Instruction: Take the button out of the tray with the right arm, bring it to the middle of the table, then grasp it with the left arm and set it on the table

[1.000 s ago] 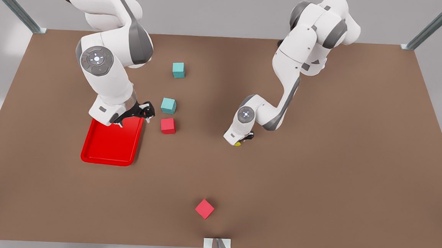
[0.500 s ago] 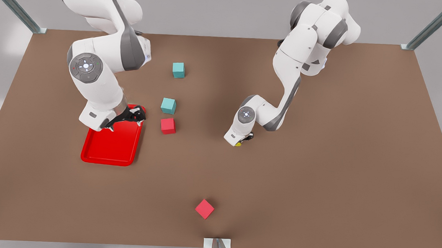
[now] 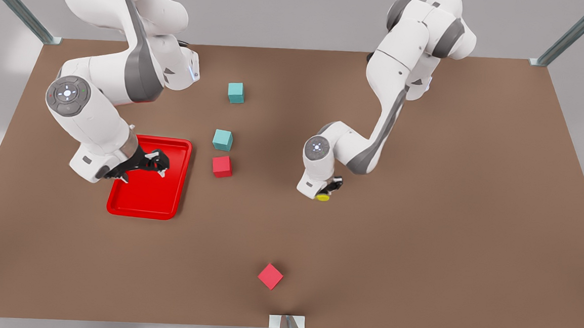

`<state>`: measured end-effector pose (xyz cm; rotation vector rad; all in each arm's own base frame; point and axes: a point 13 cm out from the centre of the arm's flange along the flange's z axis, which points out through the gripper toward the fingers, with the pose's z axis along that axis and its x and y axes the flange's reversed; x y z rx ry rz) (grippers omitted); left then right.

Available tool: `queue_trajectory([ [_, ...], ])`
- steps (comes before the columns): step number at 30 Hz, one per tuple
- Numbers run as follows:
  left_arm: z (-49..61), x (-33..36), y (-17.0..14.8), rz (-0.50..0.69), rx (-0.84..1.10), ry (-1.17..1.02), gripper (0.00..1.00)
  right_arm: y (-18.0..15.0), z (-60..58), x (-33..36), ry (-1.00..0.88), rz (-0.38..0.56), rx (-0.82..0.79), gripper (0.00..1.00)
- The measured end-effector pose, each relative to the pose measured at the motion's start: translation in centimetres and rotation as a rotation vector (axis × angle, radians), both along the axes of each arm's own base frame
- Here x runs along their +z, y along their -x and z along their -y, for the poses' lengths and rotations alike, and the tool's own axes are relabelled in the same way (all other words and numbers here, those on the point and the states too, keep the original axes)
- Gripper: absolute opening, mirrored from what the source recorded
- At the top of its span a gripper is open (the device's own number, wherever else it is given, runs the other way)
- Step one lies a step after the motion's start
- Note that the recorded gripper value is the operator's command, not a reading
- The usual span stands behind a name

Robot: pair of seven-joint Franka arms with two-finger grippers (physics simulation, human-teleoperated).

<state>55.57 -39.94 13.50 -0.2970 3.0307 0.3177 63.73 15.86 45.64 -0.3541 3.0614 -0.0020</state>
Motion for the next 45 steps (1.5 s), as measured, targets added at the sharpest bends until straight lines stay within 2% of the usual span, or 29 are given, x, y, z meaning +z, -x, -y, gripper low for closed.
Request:
queue_trajectory([
  [4, -3.3, 1.3, -0.3, 0.063, 0.213, -0.219, 0.43, 0.2, -0.9, 0.0, -0.026, -0.006, 0.009, 1.0],
  [7, -5.8, -1.8, 1.3, 0.161, 0.325, -0.439, 0.43, 0.6, -2.1, -0.2, -0.04, -0.013, 0.029, 1.0],
  [11, -9.4, -3.2, 2.0, 0.412, 0.413, -0.707, 0.43, 0.9, -3.0, -0.3, -0.044, -0.017, 0.046, 1.0],
  [14, -11.1, -2.2, 2.1, 0.598, 0.498, -0.815, 0.44, 0.7, -2.8, 0.0, -0.047, -0.012, 0.044, 1.0],
  [18, -12.9, -2.8, 2.9, 0.773, 0.607, -0.887, 0.45, 0.3, -0.7, 0.8, 0.001, 0.012, 0.03, 1.0],
  [24, -13.2, -3.4, 2.8, 0.966, 0.749, -0.839, 0.45, 0.6, 5.6, -0.6, -0.005, -0.074, -0.069, 1.0],
  [32, -13.3, -5.6, 2.6, 1.105, 0.877, -0.739, 0.46, 2.6, 3.1, -1.7, -0.011, -0.146, -0.016, 1.0],
  [33, -13.2, -5.8, 2.6, 1.118, 0.891, -0.729, 0.48, 2.9, 3.1, -1.8, -0.009, -0.156, -0.013, 1.0],
  [34, -13.2, -5.9, 2.6, 1.13, 0.904, -0.718, 0.57, 3.1, 3.2, -1.8, -0.007, -0.164, -0.011, 1.0],
  [35, -13.2, -5.9, 2.5, 1.143, 0.917, -0.708, 1.0, 3.2, 3.5, -1.9, -0.005, -0.172, -0.012, 1.0],
  [45, -13.0, -6.0, 2.4, 1.232, 1.013, -0.636, 1.0, 4.5, 6.6, -2.0, 0.104, -0.222, -0.015, 1.0],
])
